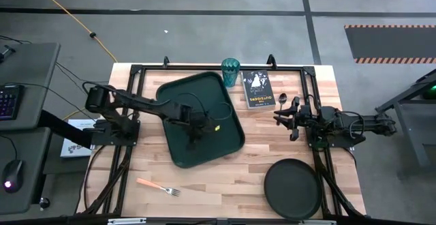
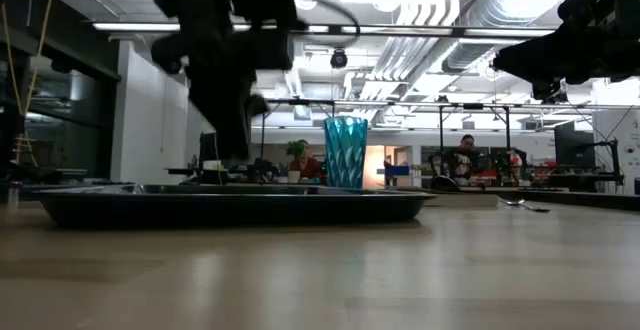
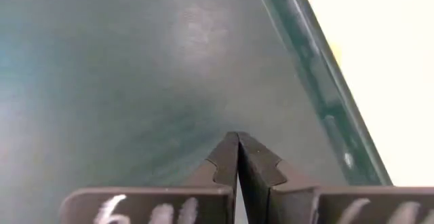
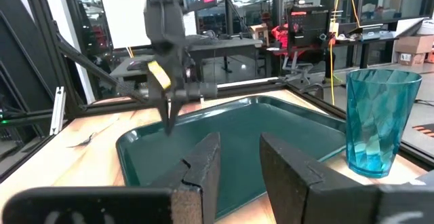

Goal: Pick and place plate/cup/fork/spoon on tray
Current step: Adjust the black tray on the table

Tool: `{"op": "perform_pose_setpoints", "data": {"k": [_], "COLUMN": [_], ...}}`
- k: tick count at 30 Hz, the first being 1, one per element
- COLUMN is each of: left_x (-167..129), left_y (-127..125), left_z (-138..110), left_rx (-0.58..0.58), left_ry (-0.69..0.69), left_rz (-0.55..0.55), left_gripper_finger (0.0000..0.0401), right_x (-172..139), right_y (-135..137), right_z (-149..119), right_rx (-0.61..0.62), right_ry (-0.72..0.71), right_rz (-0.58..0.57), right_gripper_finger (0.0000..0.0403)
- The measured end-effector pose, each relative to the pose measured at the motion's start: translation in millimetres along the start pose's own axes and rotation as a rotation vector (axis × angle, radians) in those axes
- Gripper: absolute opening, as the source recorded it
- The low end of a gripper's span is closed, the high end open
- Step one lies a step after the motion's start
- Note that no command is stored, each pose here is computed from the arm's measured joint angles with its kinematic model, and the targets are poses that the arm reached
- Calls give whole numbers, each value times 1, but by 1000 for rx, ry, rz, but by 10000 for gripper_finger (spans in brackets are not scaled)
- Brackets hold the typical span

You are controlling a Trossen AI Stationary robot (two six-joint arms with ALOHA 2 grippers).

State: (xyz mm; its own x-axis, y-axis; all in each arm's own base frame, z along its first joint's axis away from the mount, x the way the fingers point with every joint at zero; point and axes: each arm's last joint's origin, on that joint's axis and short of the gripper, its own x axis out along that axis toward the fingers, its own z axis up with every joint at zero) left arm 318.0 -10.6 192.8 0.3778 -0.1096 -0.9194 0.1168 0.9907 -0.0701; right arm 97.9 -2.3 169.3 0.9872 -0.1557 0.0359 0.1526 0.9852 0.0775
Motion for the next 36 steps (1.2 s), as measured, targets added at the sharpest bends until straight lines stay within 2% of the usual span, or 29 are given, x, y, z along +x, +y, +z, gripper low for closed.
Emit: {"op": "perform_pose_setpoints", "data": {"k": [2,6,8,16,21,28,36], "left_x": [-14,-40,-46,-39,-33,-19,-4], "left_y": [0,17,32,123,154,169,156], "left_z": [-2,-17,-31,-97,-122,-140,-151], "left_rx": [31,81,64,-257,-356,-479,-574], "left_ry": [31,112,180,423,497,603,815], "left_rz": [103,404,465,473,465,458,399], "left_gripper_finger": [0,0,0,0,0,0,0], "right_x": [0,0,0,1,1,0,0], "right_y": [0,0,0,0,0,0,0], "right_z": [0,0,-1,-1,-1,-1,-1], "right_rx": [0,-1,-1,-2,-2,-2,-1], "right_ry": [1,5,7,9,8,8,8], "right_rz": [0,0,0,0,0,0,0], "right_gripper_finger": [97,97,97,97,97,97,97]}}
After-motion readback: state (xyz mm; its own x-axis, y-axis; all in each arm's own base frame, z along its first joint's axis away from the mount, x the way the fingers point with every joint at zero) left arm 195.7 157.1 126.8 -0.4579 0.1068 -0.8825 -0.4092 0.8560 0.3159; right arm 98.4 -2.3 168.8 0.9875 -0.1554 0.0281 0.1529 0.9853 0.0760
